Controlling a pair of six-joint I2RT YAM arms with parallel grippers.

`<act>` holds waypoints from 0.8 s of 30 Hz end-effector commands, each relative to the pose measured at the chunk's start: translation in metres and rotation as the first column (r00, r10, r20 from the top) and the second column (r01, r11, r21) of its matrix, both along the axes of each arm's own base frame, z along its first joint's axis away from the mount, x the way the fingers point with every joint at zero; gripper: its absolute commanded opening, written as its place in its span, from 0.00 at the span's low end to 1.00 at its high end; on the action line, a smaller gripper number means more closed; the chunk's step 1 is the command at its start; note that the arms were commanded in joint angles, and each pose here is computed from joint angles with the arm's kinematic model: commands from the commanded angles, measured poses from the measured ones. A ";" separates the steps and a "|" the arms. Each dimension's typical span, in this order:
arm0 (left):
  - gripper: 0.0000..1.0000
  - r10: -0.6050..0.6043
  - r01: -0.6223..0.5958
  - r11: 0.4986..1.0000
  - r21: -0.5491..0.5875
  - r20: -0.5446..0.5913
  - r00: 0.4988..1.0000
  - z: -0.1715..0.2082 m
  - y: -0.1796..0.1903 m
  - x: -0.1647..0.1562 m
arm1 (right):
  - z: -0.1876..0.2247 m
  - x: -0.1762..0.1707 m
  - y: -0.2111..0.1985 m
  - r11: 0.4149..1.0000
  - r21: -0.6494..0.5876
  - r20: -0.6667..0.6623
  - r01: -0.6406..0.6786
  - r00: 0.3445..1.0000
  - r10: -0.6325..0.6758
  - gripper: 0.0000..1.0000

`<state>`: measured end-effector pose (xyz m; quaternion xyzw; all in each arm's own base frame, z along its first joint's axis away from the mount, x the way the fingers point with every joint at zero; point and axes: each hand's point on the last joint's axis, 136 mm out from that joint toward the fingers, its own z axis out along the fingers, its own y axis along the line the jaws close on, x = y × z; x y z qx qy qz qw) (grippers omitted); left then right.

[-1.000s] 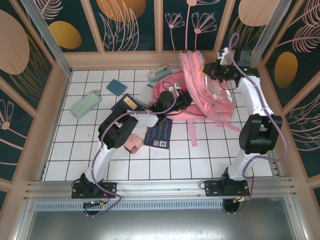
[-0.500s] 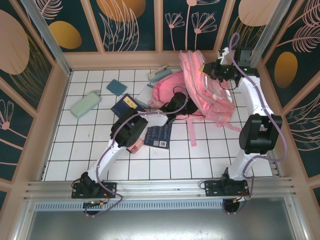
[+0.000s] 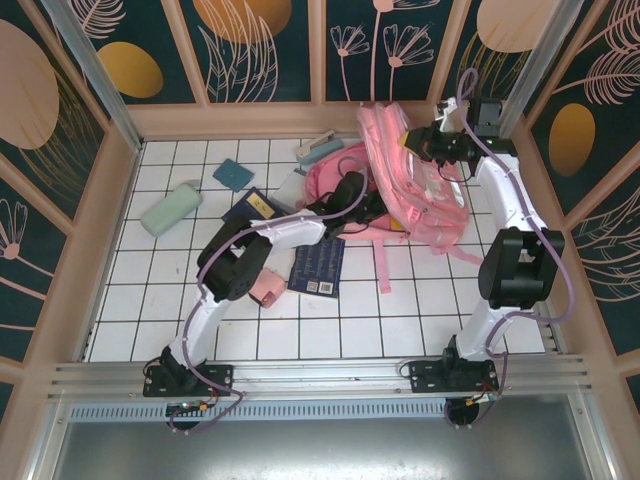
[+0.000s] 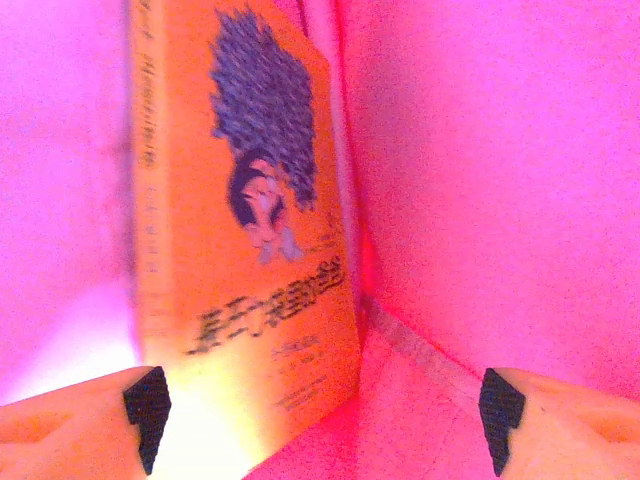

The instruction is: Pack the student bag

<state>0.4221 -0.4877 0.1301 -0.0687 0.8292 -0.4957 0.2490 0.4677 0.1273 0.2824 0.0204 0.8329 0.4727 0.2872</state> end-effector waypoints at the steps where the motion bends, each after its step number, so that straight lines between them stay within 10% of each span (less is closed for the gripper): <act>1: 0.84 0.048 -0.049 0.998 0.035 0.038 0.998 0.025 0.036 0.007 | 0.036 -0.008 -0.004 1.000 -0.015 0.176 -0.023 0.984 0.025 0.00; 24: 0.80 0.386 -0.378 0.808 0.451 0.077 0.919 0.016 0.282 -0.009 | -0.074 -0.056 0.000 0.995 -0.097 0.052 0.021 0.999 -0.016 0.05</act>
